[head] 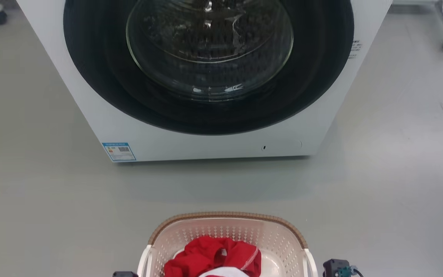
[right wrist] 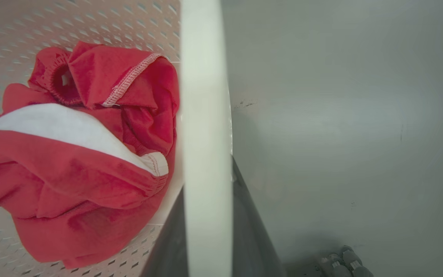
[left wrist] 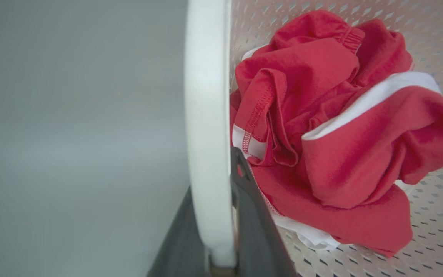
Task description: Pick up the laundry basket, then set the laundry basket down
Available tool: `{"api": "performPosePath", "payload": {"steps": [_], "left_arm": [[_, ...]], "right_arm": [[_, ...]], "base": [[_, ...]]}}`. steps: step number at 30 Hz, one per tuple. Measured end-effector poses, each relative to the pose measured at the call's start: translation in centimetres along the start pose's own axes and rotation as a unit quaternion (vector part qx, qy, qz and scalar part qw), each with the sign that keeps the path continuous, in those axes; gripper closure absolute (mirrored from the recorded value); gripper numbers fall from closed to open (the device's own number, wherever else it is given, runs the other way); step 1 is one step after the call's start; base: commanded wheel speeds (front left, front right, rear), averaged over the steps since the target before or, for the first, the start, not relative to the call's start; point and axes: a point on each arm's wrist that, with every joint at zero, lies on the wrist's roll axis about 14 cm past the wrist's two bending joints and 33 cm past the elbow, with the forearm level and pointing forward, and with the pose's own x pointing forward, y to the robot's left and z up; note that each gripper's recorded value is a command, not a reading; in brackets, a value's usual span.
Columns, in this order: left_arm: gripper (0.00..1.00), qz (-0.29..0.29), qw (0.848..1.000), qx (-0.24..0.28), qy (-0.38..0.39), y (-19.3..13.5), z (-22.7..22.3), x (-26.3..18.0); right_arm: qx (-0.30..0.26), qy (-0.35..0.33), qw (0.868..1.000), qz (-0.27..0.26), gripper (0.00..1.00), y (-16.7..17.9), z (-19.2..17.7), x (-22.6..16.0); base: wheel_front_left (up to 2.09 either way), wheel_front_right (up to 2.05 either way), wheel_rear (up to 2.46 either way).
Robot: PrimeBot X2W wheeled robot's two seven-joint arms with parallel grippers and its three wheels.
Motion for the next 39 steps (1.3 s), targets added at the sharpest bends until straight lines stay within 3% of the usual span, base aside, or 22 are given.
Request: {"api": "performPosePath", "payload": {"steps": [11,39], "left_arm": [[1.0,-0.001,1.0,0.002,-0.006,-0.7,-0.6,-2.0],[1.0,-0.005,1.0,0.012,0.0,-1.6,-0.4,-2.2]], "right_arm": [[0.0,0.006,1.0,0.005,1.0,0.6,-1.1,-2.2],[0.017,0.013,1.0,-0.004,1.0,0.0,-1.7,-2.7]], "base": [[0.0,0.0,0.0],[0.0,0.0,0.0]]}}
